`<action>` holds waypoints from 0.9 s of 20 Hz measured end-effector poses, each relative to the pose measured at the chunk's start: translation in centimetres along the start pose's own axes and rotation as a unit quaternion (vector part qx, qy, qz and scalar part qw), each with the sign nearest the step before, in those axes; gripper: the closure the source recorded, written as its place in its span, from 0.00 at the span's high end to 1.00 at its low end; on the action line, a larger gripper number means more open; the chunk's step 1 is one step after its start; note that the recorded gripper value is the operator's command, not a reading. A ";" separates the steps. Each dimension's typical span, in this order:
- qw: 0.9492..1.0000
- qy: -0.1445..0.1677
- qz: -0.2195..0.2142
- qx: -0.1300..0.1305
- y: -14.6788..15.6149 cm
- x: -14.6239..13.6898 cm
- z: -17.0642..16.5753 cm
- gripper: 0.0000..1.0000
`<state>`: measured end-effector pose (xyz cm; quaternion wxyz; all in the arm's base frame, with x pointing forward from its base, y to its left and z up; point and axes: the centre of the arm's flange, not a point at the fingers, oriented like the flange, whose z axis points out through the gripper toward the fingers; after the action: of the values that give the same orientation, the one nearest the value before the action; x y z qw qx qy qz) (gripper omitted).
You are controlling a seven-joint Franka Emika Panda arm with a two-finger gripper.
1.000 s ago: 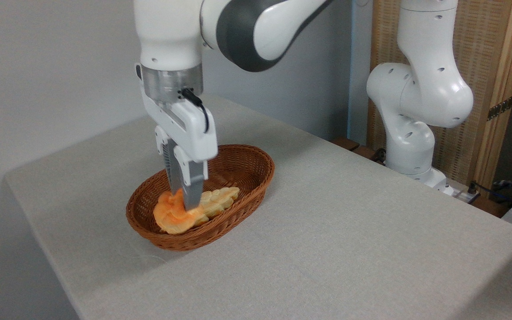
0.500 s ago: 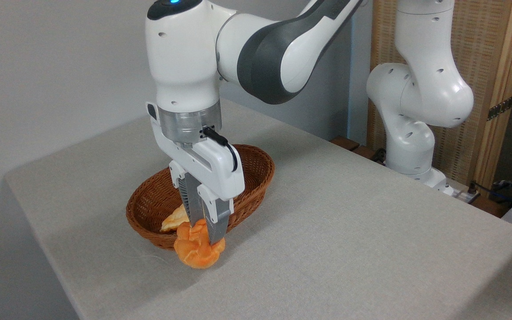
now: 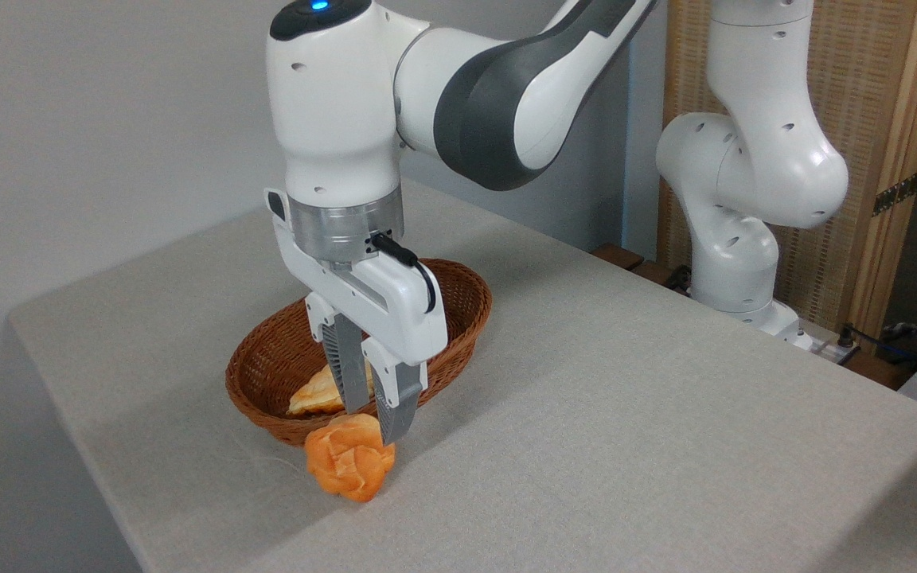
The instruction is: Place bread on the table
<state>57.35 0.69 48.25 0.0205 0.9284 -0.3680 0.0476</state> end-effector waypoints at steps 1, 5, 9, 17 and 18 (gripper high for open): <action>1.000 0.003 -0.001 0.003 -0.1 0.0 -0.4 1.00; 1.000 0.025 0.002 0.018 0.0 0.8 -3.1 1.00; 0.998 0.053 0.004 0.018 1.0 1.6 -5.3 1.00; 0.997 0.069 -0.008 0.018 5.0 4.7 -6.9 1.00; 0.997 0.073 -0.010 0.021 5.1 5.0 -7.3 1.00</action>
<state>56.93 -5.85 56.08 0.0286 0.9263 -0.3553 0.1223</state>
